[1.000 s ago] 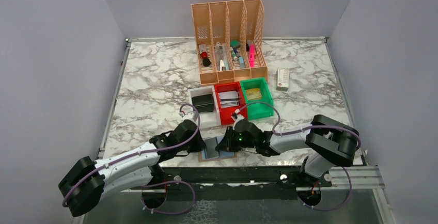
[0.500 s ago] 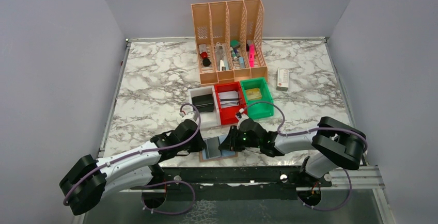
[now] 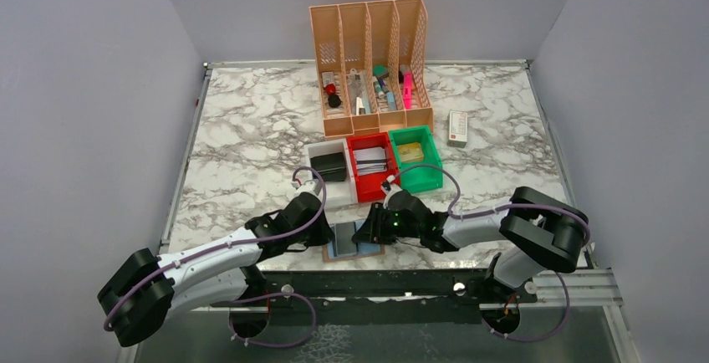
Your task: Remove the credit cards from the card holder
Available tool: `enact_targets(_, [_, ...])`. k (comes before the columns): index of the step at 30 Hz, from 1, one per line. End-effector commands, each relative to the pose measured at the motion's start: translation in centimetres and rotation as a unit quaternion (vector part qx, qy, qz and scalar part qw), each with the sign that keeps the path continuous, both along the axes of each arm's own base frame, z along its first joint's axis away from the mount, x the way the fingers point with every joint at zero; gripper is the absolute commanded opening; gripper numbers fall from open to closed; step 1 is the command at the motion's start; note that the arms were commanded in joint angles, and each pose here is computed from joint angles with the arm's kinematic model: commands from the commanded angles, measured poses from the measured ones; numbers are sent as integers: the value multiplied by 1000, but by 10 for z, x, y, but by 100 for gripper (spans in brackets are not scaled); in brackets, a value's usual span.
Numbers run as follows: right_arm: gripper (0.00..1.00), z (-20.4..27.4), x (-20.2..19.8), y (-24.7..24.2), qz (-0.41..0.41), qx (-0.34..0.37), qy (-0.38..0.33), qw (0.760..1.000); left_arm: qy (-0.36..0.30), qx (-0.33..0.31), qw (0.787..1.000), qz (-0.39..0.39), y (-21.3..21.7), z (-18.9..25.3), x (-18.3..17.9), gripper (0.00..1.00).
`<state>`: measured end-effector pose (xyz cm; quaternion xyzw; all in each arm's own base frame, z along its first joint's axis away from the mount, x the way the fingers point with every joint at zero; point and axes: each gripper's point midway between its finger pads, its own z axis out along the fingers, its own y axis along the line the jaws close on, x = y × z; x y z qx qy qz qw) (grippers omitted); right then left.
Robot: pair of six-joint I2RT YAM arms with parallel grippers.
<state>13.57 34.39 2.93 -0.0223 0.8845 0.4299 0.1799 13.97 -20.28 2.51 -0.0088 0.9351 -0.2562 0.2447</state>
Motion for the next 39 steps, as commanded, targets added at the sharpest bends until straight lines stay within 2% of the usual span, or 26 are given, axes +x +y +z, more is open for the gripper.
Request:
enact_targets(1, [36,2,7,-2,-4,4,-7,1000,18,19,1000,-14,5,-8,-10,13])
enact_targets(7, [35,7,7,6,15,17,-7,1000,15,16,1000,-14,4,-6,-10,13])
enact_targets(14, [26,8,3,14,39,30,-4,999,15,14,1000,-15,5,-6,-11,12])
enact_targets(16, [20,11,1,18,50,38,-6,998,14,14,1000,-14,6,-6,-11,12])
enact_targets(21, [11,10,4,10,31,28,-10,999,14,13,1000,-13,6,-6,-11,12])
enact_targets(34, [20,18,-8,13,56,68,7,996,15,16,1000,-15,6,-8,-12,12])
enact_targets(37, [19,17,-8,11,52,68,12,996,15,15,1000,-14,7,-8,-13,12])
enact_targets(39, [14,17,-8,9,49,71,15,996,15,13,1000,-13,7,-8,-13,12])
